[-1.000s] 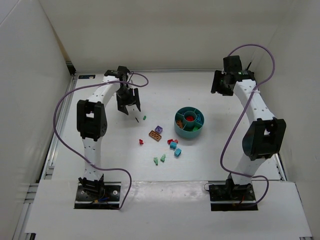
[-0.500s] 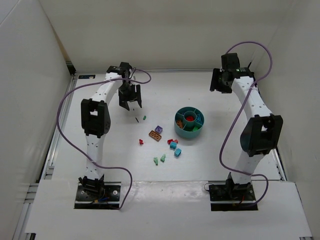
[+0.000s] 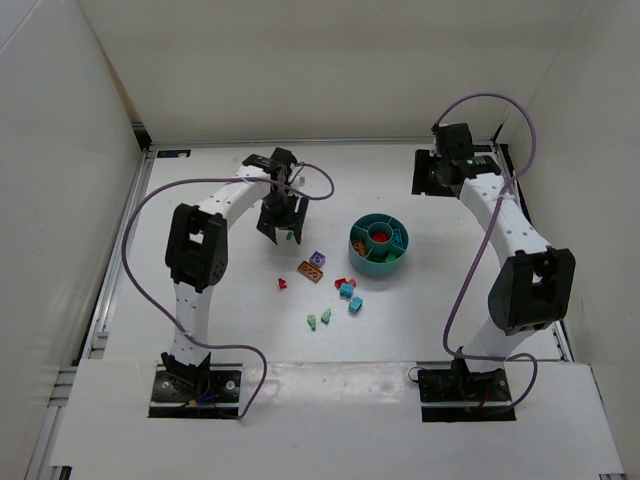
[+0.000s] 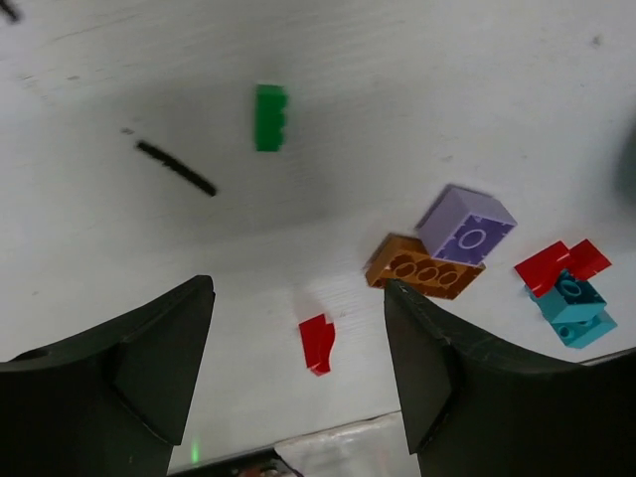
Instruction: Sort the legos into containers by color
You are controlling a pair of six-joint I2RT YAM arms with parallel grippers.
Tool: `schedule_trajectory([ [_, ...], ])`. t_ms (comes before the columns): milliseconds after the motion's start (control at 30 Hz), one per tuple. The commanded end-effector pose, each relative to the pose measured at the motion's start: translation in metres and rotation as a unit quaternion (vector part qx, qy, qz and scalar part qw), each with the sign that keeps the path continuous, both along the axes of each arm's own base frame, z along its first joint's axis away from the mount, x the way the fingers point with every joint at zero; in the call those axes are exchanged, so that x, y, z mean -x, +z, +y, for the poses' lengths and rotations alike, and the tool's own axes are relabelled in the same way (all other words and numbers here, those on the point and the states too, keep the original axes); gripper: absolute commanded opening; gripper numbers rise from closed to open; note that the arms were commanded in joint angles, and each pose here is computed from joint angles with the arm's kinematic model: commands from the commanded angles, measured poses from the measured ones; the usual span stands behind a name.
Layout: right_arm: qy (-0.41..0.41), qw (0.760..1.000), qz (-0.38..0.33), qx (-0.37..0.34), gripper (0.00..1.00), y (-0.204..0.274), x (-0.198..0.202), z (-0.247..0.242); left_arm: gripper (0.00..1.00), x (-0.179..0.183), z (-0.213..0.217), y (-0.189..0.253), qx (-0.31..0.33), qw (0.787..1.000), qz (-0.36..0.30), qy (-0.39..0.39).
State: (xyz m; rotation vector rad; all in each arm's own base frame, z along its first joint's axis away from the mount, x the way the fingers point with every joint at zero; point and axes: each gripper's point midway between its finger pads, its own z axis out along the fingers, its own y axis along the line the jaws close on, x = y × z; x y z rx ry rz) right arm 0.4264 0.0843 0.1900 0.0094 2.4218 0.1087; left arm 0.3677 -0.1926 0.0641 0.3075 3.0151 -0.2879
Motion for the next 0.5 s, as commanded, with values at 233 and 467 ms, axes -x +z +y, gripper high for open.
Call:
schedule_trajectory([
  [233,-0.008,0.995,-0.053,-0.083,0.6,0.012,0.026,0.005,0.8,0.011,-0.076,0.025,0.077,0.986,-0.101,-0.106],
  [467,-0.012,0.996,-0.052,-0.076,0.6,0.016,0.036,-0.005,0.86,0.008,-0.097,0.012,0.059,0.983,-0.124,-0.12],
])
